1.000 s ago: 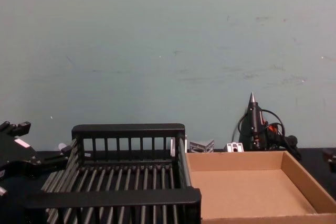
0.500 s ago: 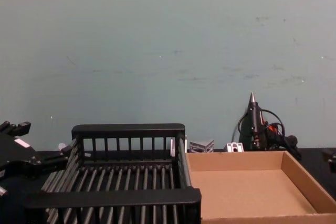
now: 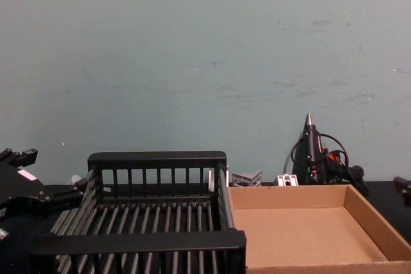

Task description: Pick up the white tape and place it into the black box , Pick up the silver tape and place it into the brown box.

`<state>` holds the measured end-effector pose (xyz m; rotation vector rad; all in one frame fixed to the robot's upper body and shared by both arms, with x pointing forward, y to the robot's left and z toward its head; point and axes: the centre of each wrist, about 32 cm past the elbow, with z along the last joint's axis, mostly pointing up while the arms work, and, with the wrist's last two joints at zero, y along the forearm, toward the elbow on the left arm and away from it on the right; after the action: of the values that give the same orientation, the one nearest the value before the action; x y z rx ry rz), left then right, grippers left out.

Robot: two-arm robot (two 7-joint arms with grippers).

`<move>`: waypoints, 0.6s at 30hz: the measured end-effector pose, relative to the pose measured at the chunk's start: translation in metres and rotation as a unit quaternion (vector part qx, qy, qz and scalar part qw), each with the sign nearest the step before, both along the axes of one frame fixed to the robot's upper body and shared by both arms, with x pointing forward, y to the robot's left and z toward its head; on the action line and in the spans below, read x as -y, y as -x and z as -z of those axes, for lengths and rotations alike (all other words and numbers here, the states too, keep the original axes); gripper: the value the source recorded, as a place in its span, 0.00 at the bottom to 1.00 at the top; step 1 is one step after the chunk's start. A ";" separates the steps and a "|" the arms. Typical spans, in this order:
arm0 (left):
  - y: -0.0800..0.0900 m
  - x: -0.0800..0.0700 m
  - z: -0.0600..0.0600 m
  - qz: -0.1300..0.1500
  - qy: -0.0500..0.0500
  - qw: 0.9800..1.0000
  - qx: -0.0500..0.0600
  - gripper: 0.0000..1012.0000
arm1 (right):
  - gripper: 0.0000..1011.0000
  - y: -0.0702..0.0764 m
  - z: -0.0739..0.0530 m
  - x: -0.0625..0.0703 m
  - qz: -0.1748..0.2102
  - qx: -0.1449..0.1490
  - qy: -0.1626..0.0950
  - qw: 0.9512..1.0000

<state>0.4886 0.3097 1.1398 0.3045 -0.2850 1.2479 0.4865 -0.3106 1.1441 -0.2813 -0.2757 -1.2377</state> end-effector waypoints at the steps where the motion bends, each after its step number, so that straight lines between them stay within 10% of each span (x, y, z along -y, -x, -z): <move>1: 0.000 0.000 0.000 0.000 0.000 1.000 0.000 0.99 | 0.99 0.001 -0.001 0.000 -0.002 0.000 -0.001 1.000; 18: 0.000 0.000 0.000 0.000 0.000 1.000 0.000 0.99 | 0.99 0.037 -0.024 -0.003 -0.033 -0.030 -0.047 0.998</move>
<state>0.4886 0.3097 1.1398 0.3045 -0.2851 1.2480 0.4491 -0.3080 1.1682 -0.2267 -0.1741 -1.1720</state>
